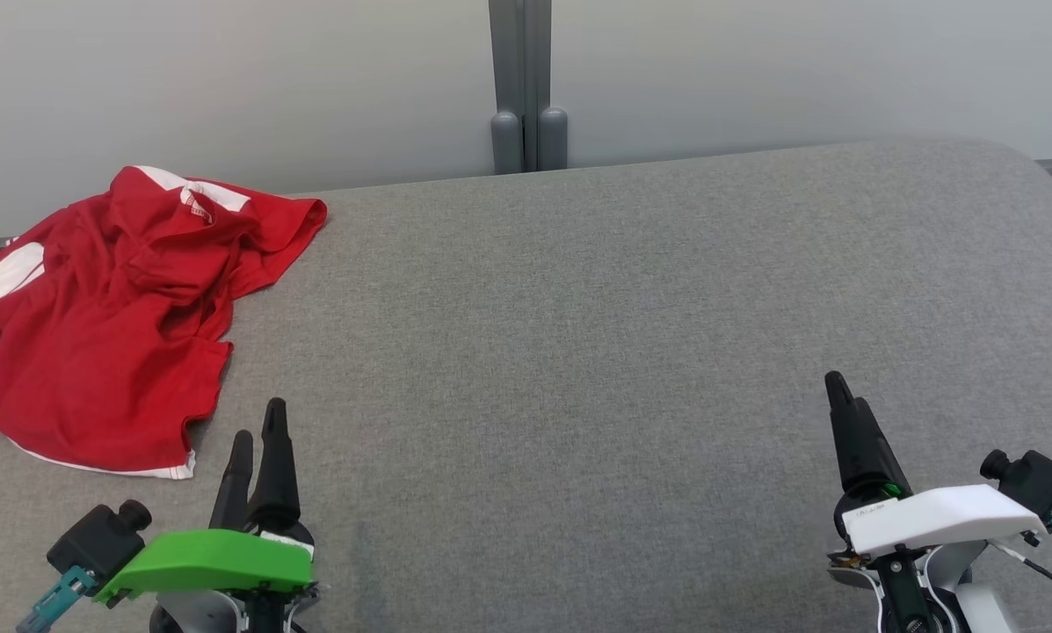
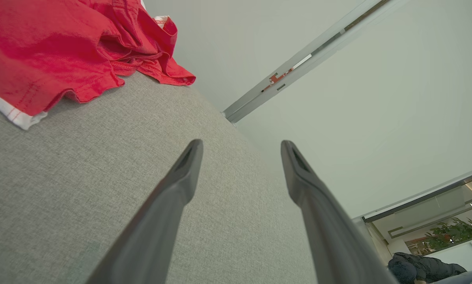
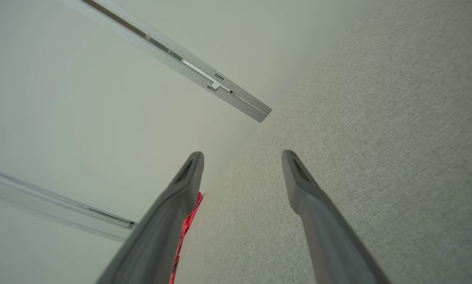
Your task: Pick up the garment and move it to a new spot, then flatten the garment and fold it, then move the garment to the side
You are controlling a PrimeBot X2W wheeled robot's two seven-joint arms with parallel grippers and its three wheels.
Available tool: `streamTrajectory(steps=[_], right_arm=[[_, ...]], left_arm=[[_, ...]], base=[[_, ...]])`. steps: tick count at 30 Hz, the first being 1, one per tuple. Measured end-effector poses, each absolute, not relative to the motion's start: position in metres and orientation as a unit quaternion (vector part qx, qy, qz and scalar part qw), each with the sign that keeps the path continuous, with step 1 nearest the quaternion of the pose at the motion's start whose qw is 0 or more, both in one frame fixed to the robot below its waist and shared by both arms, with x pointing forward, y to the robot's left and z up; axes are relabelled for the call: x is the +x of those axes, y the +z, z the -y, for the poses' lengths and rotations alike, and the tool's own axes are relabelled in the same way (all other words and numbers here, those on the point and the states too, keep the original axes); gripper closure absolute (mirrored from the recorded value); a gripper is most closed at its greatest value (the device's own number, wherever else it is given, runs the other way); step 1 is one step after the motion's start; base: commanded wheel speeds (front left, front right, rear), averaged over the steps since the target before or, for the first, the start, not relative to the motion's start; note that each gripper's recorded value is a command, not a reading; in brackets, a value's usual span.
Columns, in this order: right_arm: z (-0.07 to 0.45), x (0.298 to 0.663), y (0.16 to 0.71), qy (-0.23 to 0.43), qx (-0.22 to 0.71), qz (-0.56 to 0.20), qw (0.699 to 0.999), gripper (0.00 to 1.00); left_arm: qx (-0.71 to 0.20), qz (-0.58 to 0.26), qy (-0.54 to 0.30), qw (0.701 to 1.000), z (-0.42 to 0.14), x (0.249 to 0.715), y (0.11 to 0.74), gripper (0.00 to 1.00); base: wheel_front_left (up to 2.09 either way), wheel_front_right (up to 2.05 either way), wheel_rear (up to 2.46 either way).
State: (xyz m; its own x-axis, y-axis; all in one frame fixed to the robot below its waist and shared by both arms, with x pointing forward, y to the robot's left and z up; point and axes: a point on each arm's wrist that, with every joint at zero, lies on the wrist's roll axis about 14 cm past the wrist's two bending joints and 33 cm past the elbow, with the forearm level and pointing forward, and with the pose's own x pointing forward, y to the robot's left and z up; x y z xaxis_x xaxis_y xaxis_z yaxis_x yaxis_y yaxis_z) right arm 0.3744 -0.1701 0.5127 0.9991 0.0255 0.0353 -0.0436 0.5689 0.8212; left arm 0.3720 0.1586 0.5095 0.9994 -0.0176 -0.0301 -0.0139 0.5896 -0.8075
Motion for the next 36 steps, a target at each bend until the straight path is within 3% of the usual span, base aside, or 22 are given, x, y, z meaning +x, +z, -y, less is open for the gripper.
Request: streamTrajectory(steps=[14,36], right_arm=[[0.159,0.371,0.512,0.037,0.369,0.011,0.929,0.00],[0.154,0.367,0.514,0.052,0.245,0.027,0.968,0.00]], left_arm=[[-0.337,-0.024,-0.003,0.941,-0.151,0.366,0.500,0.00],[-0.211,-0.010,-0.006,0.977,-0.148,0.358,0.497,0.00]], base=[[0.00,0.00,0.00],[0.00,0.00,0.00]])
